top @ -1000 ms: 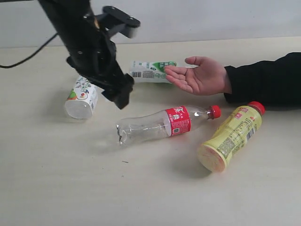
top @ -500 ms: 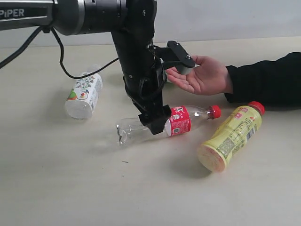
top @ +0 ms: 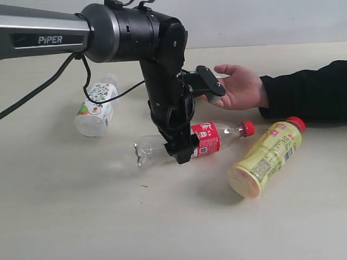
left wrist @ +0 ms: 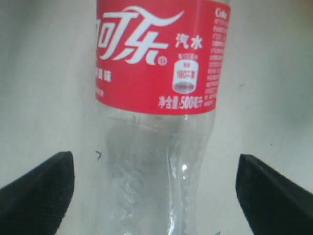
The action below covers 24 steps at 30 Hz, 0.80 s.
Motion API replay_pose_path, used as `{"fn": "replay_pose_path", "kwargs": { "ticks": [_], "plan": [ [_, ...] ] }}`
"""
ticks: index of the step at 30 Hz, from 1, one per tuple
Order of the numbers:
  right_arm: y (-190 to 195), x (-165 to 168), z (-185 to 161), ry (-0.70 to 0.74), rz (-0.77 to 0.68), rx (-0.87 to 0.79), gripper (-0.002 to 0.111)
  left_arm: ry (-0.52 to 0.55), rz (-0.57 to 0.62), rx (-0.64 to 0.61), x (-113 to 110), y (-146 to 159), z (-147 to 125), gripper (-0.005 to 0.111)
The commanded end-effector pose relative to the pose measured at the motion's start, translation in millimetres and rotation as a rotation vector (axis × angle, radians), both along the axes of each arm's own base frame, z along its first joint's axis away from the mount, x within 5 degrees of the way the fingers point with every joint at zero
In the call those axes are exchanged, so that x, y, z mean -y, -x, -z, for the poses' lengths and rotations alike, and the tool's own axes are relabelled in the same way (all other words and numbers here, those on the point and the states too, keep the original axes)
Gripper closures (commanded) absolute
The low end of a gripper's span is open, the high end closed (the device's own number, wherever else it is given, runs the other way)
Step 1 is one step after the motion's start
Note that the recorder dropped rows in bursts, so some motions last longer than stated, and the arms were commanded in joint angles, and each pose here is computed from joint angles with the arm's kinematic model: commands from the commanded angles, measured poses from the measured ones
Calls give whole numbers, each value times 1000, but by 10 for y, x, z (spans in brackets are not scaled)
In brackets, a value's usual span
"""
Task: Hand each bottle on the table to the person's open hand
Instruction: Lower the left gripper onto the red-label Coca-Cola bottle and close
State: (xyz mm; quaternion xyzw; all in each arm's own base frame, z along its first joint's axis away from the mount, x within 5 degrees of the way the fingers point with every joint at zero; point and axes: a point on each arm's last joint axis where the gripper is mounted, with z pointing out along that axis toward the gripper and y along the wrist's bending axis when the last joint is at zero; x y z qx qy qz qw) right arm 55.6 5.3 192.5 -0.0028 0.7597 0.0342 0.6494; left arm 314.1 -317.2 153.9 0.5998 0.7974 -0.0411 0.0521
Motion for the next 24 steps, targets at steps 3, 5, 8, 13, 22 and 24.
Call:
{"fn": "replay_pose_path", "kwargs": {
  "ticks": [3, 5, 8, 13, 22, 24],
  "plan": [
    [3, -1, 8, 0, -2, 5, 108, 0, 9, 10, 33, -28, 101, 22],
    [3, -1, 8, 0, -2, 5, 108, 5, 8, 15, 37, -33, 101, 22],
    [3, -1, 8, 0, -2, 5, 108, 12, 7, 23, 44, -42, 105, 22],
    [3, -1, 8, 0, -2, 5, 108, 13, 8, 26, 45, -44, 105, 22],
    [3, -1, 8, 0, -2, 5, 108, 21, -7, 34, 54, -56, 114, 22],
    [3, -1, 8, 0, -2, 5, 108, 11, -6, 25, 52, -55, 159, 22]
  ]
}}
